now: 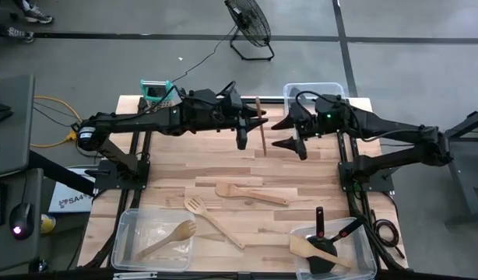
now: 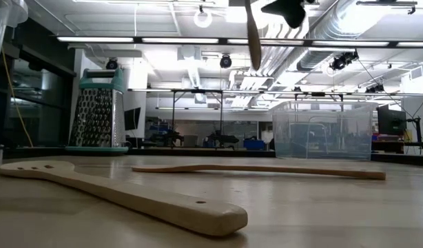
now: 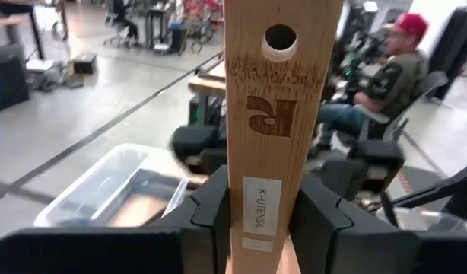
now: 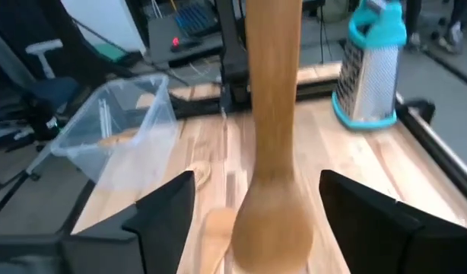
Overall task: Pick & Place Kitchen Items
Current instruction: Put the light brown serving spoon into the bottom left transparent bin
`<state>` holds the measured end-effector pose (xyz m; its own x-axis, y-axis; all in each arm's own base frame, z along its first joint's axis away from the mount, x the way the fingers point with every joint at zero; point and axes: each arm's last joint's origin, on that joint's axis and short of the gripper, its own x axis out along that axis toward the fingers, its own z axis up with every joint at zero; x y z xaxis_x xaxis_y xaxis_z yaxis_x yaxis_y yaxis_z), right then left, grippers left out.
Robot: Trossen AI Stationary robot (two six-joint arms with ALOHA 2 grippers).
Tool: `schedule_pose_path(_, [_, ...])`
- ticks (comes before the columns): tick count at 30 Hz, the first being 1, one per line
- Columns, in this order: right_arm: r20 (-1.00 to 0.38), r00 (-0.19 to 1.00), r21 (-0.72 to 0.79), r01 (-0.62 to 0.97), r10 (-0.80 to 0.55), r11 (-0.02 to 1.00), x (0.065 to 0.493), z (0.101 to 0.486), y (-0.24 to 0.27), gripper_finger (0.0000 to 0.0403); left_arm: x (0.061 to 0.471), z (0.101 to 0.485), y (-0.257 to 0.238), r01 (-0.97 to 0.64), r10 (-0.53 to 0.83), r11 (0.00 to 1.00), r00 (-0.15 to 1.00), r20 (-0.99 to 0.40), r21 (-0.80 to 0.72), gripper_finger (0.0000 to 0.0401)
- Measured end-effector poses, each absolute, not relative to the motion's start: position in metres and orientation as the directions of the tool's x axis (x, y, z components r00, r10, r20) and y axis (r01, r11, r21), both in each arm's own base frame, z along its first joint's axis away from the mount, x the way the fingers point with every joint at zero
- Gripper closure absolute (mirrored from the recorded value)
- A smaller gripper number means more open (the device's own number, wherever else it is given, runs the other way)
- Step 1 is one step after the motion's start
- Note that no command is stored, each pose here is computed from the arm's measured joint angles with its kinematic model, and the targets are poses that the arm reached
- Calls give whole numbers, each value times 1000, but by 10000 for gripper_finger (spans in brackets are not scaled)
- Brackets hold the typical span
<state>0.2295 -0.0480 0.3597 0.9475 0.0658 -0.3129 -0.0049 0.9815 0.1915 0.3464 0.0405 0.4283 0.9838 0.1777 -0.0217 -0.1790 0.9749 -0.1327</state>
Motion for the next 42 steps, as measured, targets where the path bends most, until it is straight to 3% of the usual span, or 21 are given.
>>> schedule_pose_path(16, [-438,895,155,169,-86,973,186,362,-42,120,305,437,15,-313,228,925,910,-346,-215,307])
schedule_pose_path(42, [-522,849,155,179,-74,972,181,354,-41,119,246,458,-67,-394,78,840,769,-634,-374,307])
